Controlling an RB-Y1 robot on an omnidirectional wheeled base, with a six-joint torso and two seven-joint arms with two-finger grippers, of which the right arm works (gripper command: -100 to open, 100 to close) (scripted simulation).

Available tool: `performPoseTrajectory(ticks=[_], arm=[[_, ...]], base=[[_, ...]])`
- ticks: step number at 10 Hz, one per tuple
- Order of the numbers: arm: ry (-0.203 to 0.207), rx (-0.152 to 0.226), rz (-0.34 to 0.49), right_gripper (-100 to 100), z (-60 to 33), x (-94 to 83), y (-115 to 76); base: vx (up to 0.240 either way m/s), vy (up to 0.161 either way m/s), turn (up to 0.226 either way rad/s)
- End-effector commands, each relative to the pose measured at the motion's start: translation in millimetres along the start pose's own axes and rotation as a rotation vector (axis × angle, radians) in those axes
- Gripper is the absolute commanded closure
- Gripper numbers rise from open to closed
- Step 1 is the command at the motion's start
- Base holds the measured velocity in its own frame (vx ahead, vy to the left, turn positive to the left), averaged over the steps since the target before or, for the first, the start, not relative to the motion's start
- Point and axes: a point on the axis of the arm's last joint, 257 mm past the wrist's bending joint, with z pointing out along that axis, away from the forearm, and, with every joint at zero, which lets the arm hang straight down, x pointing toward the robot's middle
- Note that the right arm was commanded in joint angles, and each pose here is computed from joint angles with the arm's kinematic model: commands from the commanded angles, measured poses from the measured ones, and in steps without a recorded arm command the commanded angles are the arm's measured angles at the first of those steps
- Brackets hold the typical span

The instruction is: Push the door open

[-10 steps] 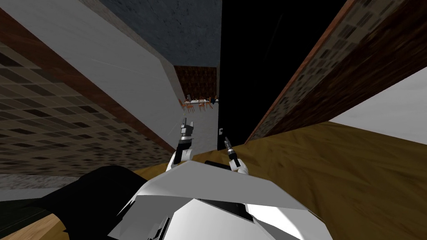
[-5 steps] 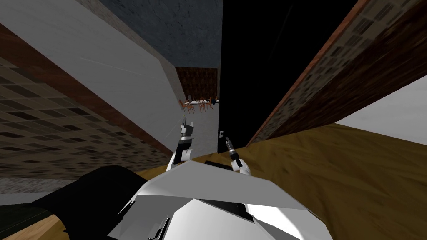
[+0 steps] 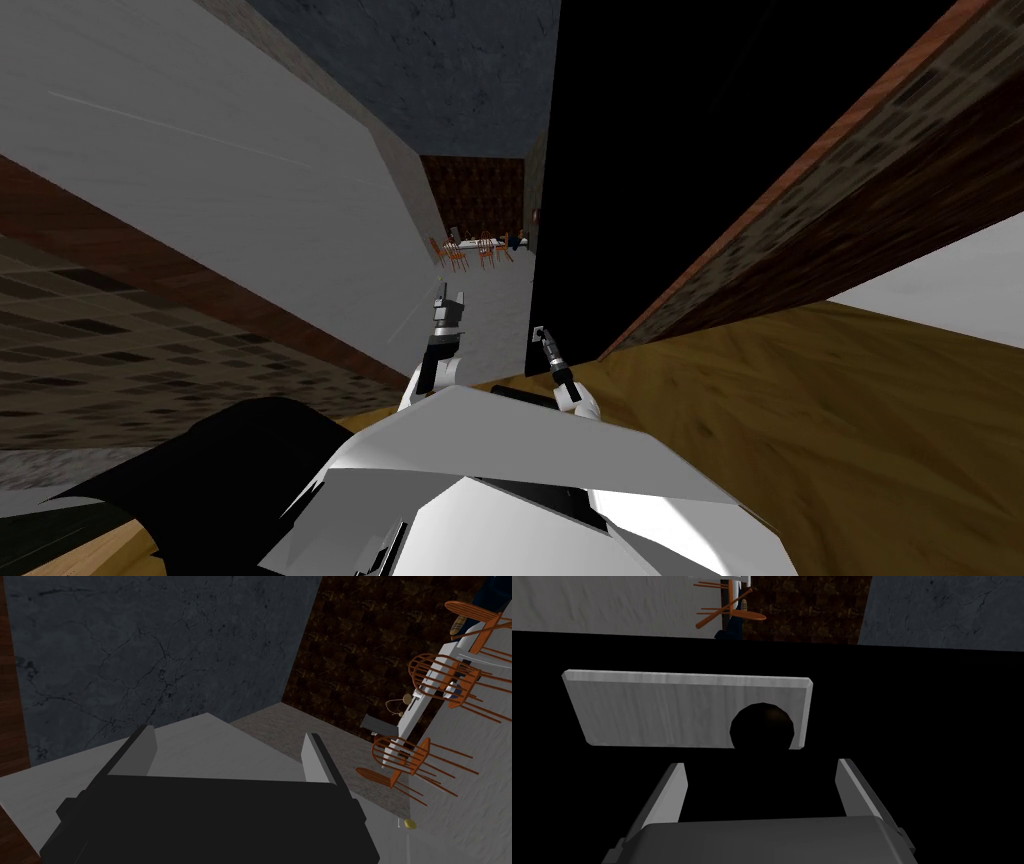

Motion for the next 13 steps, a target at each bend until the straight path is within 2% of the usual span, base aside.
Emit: performPoseTrajectory(ticks=[1,3,4,9,10,13], arm=[[0.0,-0.006,0.026,-100,3.2,12.8,2.5],[-0.001,-0.005,0.023,-100,1.9,11.4,2.3],[-0.001,-0.005,0.023,100,1.9,11.4,2.3],[-0.001,-0.005,0.023,100,1.9,11.4,2.3],[-0.017,0.0,0.014,100,0.1,0.4,0.1],[-0.039,0.003,0.004,100,-1.9,-13.5,-1.2]], base=[[0.191,0.074,0.028],[0.076,0.03,-0.007],[0.0,0.0,0.0],[-0.003,-0.002,0.002],[0.089,0.047,-0.022],[0.161,0.08,-0.021]])
